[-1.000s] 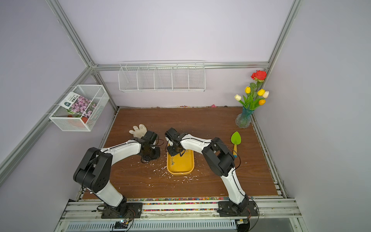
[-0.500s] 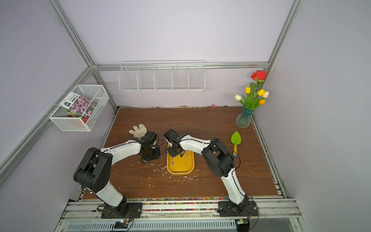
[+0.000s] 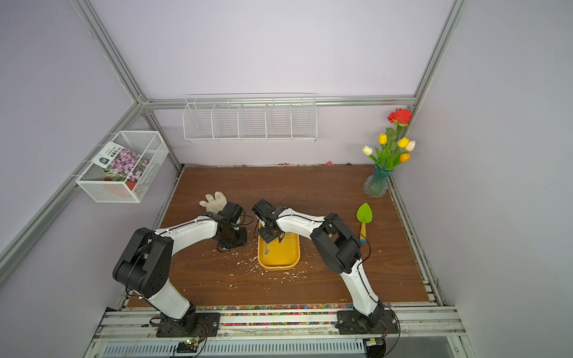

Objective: Take out the screws from the storage box
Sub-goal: Pick up the screw from the storage box, then place the screw at the center of the board.

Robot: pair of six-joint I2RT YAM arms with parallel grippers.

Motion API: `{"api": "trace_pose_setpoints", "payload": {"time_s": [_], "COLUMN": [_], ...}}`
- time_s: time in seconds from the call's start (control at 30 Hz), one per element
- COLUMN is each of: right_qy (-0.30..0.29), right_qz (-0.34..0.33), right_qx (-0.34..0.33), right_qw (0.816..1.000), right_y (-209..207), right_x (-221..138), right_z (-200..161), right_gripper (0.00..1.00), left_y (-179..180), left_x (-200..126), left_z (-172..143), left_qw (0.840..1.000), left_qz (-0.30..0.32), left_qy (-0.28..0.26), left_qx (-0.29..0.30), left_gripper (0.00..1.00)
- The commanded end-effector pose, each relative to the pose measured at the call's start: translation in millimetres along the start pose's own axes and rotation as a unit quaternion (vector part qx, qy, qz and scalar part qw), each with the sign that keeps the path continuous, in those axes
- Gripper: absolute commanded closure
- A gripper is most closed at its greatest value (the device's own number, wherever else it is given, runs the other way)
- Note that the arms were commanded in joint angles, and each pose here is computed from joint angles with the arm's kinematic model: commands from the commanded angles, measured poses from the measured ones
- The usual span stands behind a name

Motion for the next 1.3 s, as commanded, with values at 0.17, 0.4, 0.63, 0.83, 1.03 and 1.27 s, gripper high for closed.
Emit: {"api": "trace_pose_setpoints", "payload": {"time_s": [0.17, 0.4, 0.63, 0.83, 1.03, 1.27], "right_qy": [0.046, -0.026, -0.055, -0.066, -0.054, -0.002], "right_qz": [-0.015, 0.012, 0.020, 0.008, -0.015, -0.027], "right_qx": [0.005, 0.044, 0.078, 0.124, 0.200, 0.226], "right_qw": [0.999, 0.999, 0.995, 0.990, 0.978, 0.974], "right_y": [-15, -30, -57, -93, -136, -147], "right_x": [-4, -62, -107, -145, -145, -118], "right_z": [-18, 3, -3, -32, -86, -130], "right_gripper": [1.00, 1.00, 1.00, 1.00, 1.00, 1.00], "left_y": [-7, -21, -67, -114, -170, -192], "left_x": [-25, -58, -107, -109, -80, -34], "left_z": [16, 38, 53, 53, 38, 35], "left_qw": [0.999, 0.996, 0.968, 0.948, 0.916, 0.907], "left_qz": [-0.004, -0.026, -0.113, -0.161, -0.181, -0.174], "left_qy": [-0.037, -0.085, -0.178, -0.169, -0.131, -0.089], "left_qx": [0.009, 0.017, 0.133, 0.216, 0.334, 0.373], "left_gripper": [0.73, 0.71, 0.71, 0.75, 0.75, 0.75]}}
Point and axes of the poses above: each gripper's point midway between its finger pads, its own x axis out along the fingers, its own y axis along the line the jaws close on, z = x × y, the point moved 7 cm from there along -x, back along the fingers, and after that the axes turned 7 degrees about x, right-handed, at the moved point
